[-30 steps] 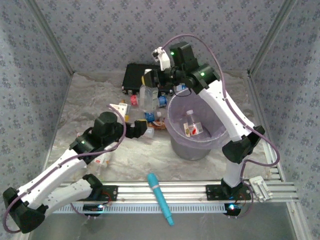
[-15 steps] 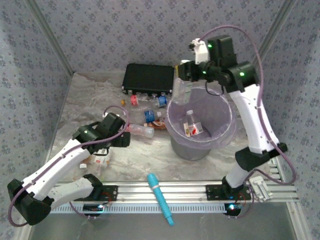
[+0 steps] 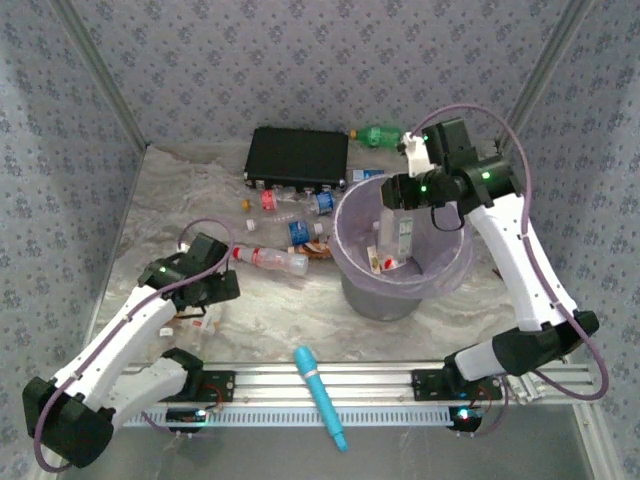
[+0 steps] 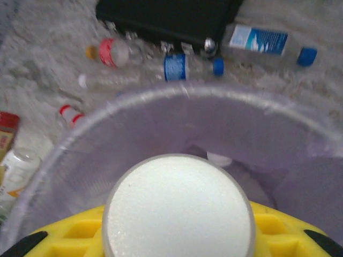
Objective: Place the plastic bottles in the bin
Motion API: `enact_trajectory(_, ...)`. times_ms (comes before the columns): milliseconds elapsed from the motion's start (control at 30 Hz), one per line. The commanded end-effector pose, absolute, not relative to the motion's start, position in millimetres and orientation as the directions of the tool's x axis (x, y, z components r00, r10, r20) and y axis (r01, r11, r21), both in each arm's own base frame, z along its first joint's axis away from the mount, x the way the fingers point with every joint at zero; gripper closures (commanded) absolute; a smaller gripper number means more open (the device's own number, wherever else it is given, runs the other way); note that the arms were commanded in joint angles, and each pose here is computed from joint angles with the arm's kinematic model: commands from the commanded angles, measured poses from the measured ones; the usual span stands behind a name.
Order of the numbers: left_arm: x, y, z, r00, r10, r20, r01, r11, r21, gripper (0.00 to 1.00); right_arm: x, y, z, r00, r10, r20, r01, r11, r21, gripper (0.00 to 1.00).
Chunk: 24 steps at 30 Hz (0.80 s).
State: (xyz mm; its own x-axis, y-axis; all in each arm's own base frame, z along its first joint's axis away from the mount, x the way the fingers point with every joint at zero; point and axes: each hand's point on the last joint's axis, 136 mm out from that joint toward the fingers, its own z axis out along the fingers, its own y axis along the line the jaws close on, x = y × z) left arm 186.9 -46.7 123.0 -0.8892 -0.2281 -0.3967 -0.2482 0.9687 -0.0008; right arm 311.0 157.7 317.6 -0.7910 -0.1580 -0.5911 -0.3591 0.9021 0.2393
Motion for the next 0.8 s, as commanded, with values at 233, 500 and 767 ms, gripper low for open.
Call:
enact_trajectory(233, 183.0, -47.7, 92.6, -0.883, -0.291, -0.369, -0.304, 0.952, -0.025, 0.03, 295.1, 180.1, 250.1, -0.853, -0.14, -0.502, -0.342, 0.878, 0.335, 0.75)
enact_trajectory(500, 182.3, -42.0, 86.5, -0.889, -0.271, -0.37, -0.299, 0.954, 0.019, 0.0, 292.6, 177.0, 216.0, -0.868, -0.076, -0.492, -0.28, 0.891, 0.357, 0.72)
enact_trajectory(767, 181.4, -27.7, 81.5, -0.882, -0.279, -0.379, -0.339, 0.935, 0.102, 0.0, 288.4, 180.6, 205.9, -0.88, -0.063, -0.471, -0.268, 0.884, 0.383, 0.41)
